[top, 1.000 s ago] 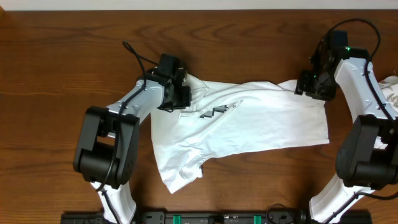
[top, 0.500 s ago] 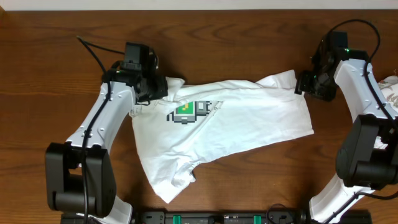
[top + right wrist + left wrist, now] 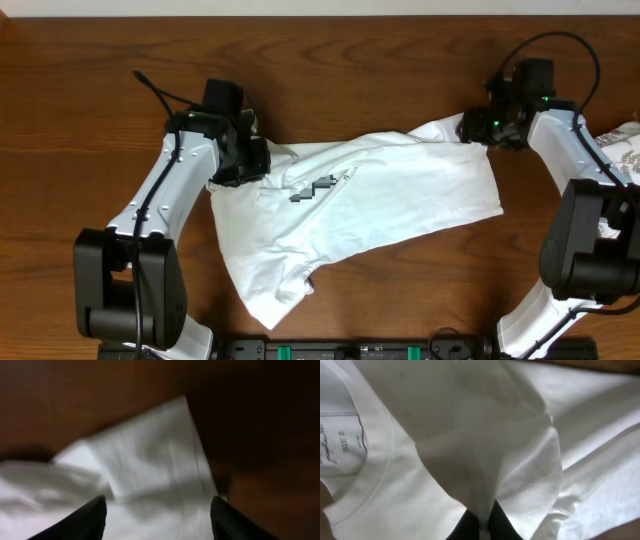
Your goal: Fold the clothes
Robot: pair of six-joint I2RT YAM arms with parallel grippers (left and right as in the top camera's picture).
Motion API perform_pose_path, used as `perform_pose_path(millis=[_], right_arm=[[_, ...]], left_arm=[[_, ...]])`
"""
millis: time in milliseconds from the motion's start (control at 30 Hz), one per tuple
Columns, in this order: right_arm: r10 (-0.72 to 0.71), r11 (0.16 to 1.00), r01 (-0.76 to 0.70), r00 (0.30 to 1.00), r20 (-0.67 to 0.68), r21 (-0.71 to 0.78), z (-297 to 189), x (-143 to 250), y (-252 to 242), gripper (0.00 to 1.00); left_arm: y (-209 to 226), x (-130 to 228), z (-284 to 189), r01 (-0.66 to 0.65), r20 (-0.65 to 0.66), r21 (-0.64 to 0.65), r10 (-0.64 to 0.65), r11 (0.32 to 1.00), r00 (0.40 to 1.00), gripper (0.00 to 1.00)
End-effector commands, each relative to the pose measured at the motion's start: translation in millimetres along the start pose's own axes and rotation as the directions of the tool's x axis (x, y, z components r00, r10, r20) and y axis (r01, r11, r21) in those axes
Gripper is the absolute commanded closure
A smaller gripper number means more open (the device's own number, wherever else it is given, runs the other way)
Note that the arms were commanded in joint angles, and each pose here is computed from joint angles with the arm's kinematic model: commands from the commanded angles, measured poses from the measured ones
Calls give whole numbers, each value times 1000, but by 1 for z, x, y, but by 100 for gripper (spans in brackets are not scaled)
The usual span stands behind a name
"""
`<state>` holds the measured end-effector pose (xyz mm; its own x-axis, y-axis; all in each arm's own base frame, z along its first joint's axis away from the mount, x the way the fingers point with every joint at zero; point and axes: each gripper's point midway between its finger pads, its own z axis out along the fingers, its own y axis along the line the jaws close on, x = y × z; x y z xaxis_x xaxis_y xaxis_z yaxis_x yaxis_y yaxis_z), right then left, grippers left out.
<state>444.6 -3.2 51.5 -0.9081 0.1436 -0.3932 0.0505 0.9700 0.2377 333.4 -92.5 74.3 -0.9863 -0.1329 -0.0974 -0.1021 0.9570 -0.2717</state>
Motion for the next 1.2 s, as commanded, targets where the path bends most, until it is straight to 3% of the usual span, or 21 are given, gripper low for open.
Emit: perform_pose_path(millis=[0,167,400,667,733,933,1167], right_arm=[[-43,997,45,999,31,-60,10,-1,12,37],[-25,997,28,998,50,-67,33,3,8,37],[-24,997,19,998,-64,-81,80,37,8,41],[-36,992,34,999,-20,-119,79,24,16,88],[-29,996,30,1000,10,-82,73,12,9,94],[27,996,-35,995,98,84,54,-21,-37,99],[77,981,-96,991,114,168,45,-21,-76,98]], left_arm=[[-1,7,-5,-12,-25,6,12,1000,1000,92],[2,16,-5,-15,-61,-8,15,1000,998,91],[4,9,-4,-28,-32,-23,28,999,999,89],[5,9,-4,-28,-33,-27,27,999,999,89],[5,10,-3,-29,-35,-27,28,999,999,89],[13,15,5,-31,-50,-57,29,998,998,89],[14,16,8,-31,-53,-58,28,998,998,83]])
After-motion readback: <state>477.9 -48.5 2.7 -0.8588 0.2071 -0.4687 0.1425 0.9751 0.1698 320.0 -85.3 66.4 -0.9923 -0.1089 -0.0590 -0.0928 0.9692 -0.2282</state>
